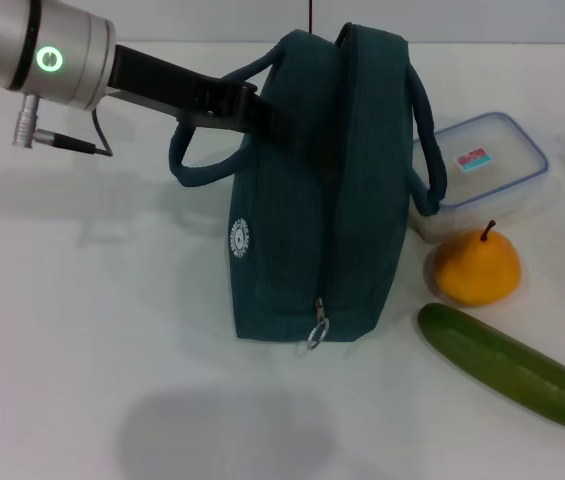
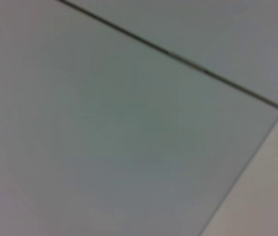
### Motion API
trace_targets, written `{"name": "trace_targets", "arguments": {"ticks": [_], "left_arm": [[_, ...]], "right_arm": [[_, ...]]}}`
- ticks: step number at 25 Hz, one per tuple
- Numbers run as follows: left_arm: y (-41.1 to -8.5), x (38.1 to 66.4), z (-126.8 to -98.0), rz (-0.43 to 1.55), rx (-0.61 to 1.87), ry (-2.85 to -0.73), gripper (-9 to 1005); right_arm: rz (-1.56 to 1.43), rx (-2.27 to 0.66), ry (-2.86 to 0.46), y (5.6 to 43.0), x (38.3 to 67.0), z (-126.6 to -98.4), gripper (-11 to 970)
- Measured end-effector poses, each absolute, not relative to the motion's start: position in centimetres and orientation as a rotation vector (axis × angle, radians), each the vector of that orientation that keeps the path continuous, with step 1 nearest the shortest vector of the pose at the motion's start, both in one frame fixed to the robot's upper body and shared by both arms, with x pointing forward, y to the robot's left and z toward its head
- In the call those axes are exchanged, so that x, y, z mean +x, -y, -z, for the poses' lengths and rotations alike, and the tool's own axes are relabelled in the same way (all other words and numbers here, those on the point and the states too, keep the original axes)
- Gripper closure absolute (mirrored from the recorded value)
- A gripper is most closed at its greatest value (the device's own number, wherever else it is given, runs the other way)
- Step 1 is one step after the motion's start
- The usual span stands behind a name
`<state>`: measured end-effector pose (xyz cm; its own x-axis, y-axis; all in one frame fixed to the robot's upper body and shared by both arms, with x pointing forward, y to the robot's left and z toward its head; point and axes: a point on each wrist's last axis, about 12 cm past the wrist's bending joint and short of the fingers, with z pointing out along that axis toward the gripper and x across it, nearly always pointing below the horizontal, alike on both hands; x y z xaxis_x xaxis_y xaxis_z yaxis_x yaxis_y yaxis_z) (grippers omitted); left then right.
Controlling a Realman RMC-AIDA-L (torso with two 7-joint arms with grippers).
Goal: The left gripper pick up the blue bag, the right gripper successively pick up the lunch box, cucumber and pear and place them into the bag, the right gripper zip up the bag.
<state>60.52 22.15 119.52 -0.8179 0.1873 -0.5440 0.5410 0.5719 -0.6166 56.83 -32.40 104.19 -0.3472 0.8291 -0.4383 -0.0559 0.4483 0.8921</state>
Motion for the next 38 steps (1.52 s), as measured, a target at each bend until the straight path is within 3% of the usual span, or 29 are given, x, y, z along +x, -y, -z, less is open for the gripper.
{"name": "trace_targets", "arguments": {"ticks": [11,38], "left_arm": [[-22.1,60.3,-119.3,1.162,0.598,-2.351,945],[-22.7,59.7,-118.7,1.171,0.614,-2.324,945]], "right_arm": [[-1.112,0.671,-1.776,29.4,57.3,-103.0,96],[-1.151,0.578,-1.812,27.4,58.7,-104.0,102]]}}
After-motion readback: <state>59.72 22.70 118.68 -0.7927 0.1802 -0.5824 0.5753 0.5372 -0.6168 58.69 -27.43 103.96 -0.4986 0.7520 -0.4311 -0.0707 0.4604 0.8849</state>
